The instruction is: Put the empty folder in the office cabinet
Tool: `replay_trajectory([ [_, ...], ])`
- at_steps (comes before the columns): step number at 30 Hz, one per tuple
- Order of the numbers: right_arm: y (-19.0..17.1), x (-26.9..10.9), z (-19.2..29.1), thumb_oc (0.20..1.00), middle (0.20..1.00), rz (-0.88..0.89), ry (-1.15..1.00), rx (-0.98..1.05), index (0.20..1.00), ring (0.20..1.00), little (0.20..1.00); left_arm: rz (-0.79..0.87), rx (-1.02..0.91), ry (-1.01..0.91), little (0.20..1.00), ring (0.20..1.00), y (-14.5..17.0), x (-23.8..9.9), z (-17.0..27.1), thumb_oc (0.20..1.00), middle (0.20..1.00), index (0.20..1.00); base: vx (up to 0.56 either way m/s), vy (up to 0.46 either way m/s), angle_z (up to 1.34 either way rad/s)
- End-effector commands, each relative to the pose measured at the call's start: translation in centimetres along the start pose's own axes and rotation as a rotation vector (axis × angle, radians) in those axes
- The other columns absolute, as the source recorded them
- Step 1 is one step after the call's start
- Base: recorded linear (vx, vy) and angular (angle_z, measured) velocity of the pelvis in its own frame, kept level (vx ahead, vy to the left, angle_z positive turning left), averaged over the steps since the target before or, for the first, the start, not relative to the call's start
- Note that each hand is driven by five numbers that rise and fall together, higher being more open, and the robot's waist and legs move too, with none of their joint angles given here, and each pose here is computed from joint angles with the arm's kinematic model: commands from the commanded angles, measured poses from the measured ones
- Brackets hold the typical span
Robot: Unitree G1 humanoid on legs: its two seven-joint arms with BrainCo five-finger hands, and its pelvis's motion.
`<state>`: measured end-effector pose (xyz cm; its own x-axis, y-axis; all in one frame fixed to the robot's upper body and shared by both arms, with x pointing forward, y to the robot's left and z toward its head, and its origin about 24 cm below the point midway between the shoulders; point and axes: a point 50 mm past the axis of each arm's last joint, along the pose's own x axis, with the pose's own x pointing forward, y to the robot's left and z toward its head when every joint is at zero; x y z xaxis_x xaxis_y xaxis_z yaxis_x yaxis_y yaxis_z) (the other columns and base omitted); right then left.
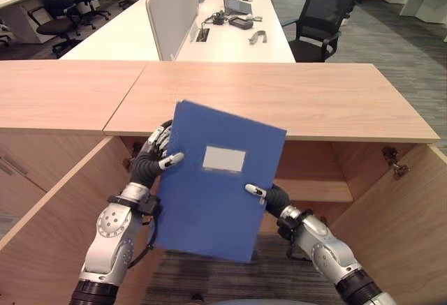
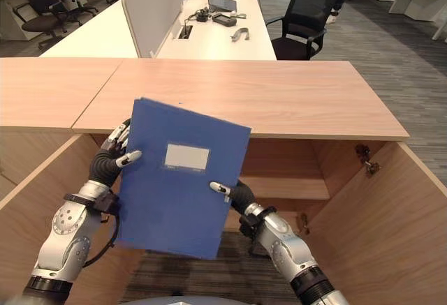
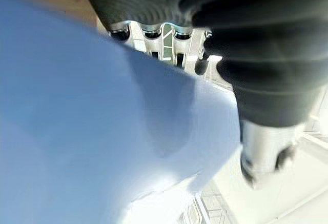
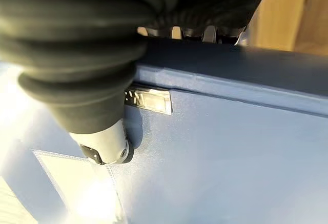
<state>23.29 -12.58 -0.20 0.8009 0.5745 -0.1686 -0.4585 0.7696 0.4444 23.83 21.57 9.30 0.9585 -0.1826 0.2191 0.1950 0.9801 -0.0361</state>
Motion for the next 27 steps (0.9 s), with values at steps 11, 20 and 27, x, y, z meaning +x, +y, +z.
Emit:
replay_trajectory([
  [11, -1.9, -2.9, 8.9, 0.2, 0.2, -0.274, -0.326, -0.768, 0.2, 0.2, 0.2, 0.084, -0.067, 0.339, 1.0, 1.0, 4.3, -6.6, -6.9, 1.0, 1.0, 1.0, 0.0, 0.0, 0.0],
  [20, -2.1, -1.8, 5.2, 0.2, 0.2, -0.226, -0.147, -0.827, 0.2, 0.2, 0.2, 0.174, -0.03, 0.984, 1.0, 1.0, 3.0, -16.8, -16.8, 1.0, 1.0, 1.0, -0.01, -0.006, 0.0],
  [27, -3.0, -1.5, 1.7, 0.2, 0.2, -0.225, -0.009, -0.732, 0.2, 0.2, 0.2, 0.103, 0.094, 1.202, 1.0, 1.0, 1.6, -19.5, -19.1, 1.0, 1.0, 1.0, 0.0, 0.001, 0.01],
])
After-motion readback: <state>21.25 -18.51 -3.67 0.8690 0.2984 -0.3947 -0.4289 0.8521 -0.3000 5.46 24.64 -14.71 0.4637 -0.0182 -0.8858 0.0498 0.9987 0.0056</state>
